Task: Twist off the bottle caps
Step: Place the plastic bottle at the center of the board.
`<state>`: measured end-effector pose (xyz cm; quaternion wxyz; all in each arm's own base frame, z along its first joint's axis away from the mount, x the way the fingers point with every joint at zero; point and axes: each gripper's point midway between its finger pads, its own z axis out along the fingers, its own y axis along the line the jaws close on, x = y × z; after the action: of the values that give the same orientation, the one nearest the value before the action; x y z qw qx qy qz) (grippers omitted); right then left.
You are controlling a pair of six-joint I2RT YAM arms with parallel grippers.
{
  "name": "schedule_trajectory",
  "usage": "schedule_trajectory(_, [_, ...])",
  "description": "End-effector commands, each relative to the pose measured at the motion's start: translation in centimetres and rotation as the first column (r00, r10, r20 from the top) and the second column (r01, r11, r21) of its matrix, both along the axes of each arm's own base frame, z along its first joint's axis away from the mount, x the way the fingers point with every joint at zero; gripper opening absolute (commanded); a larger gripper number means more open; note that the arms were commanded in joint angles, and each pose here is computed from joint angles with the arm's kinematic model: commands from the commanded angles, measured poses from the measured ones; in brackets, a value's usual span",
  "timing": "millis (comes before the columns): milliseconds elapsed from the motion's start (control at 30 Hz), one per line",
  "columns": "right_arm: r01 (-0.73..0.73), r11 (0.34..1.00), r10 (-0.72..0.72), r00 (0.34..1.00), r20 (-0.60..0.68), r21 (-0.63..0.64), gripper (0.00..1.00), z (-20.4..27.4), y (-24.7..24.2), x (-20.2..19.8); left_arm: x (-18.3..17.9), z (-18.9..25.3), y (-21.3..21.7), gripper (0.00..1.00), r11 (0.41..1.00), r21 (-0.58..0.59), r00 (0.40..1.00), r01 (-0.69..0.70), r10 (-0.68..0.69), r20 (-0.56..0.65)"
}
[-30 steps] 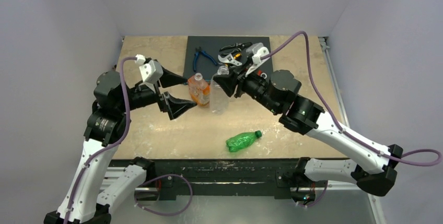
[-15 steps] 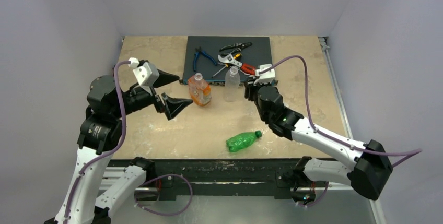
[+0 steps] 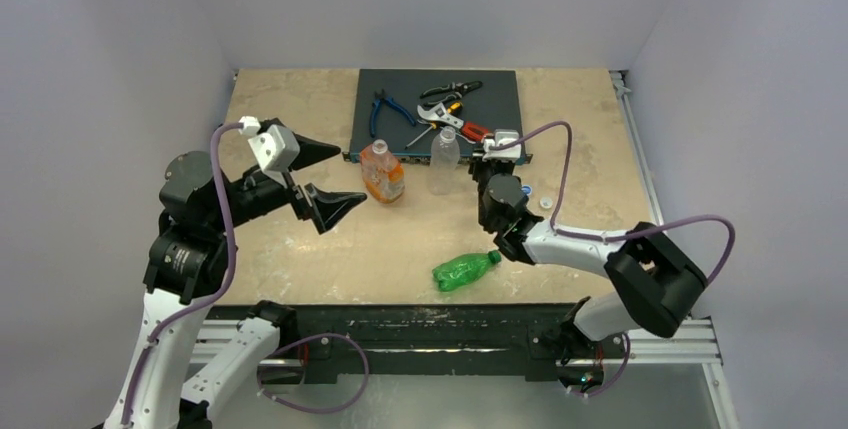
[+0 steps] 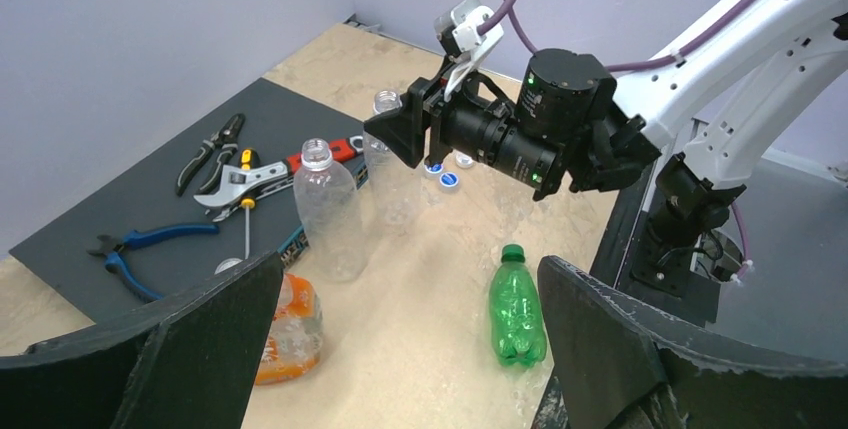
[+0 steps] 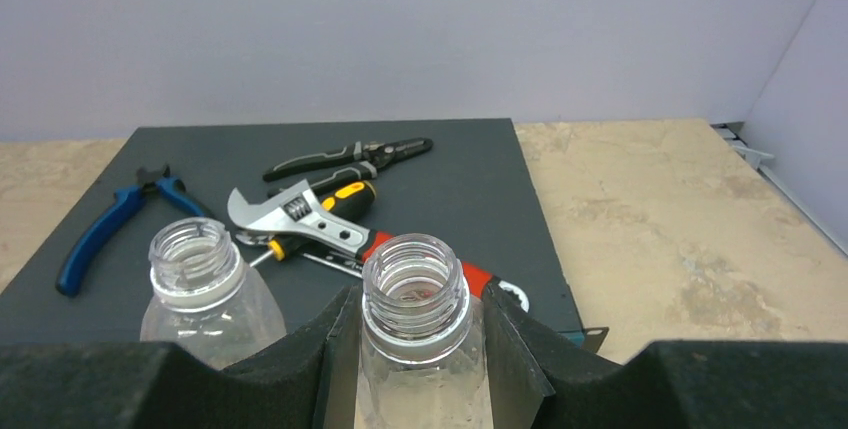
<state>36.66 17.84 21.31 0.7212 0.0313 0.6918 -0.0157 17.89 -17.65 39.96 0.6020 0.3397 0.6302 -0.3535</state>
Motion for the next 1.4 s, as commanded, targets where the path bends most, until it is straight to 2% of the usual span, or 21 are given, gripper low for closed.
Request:
schedule_trajectory(0, [0.093, 0.991, -0.109, 0.978, 0.178, 0.096, 0.19, 3.8, -1.8, 0.2, -0.1, 1.1, 0.0, 1.00, 1.000, -0.010, 0.999, 0.003, -0.003, 0.050])
schedule_trajectory(267, [0.138, 0.987, -0.148, 0.977, 0.151, 0.077, 0.27, 1.7, -1.8, 0.9, -0.2, 1.7, 0.0, 1.00, 1.000, -0.003, 0.998, 0.009, -0.009, 0.070])
schedule_trajectory(400, [0.135, 0.988, -0.143, 0.981, 0.132, 0.069, 0.36, 0.8, -1.7, 0.9, -0.1, 1.9, -0.1, 1.00, 1.000, -0.009, 0.997, 0.013, -0.012, 0.075])
schedule_trajectory(600, [0.103, 0.993, -0.108, 0.990, 0.087, 0.059, 0.59, -0.6, -1.1, 1.0, -0.2, 2.5, -0.3, 1.00, 0.999, -0.020, 0.996, 0.026, -0.024, 0.084])
schedule_trajectory(733, [0.104, 0.993, -0.107, 0.992, 0.071, 0.048, 0.68, -1.3, -1.0, 1.0, -0.3, 2.7, -0.2, 1.00, 0.999, -0.019, 0.995, 0.027, -0.025, 0.093])
schedule_trajectory(1367, [0.060, 0.995, -0.065, 0.996, 0.064, 0.079, 0.73, 2.1, -1.2, 0.1, -0.6, 3.2, -0.3, 1.00, 0.999, -0.031, 0.993, 0.034, -0.031, 0.112])
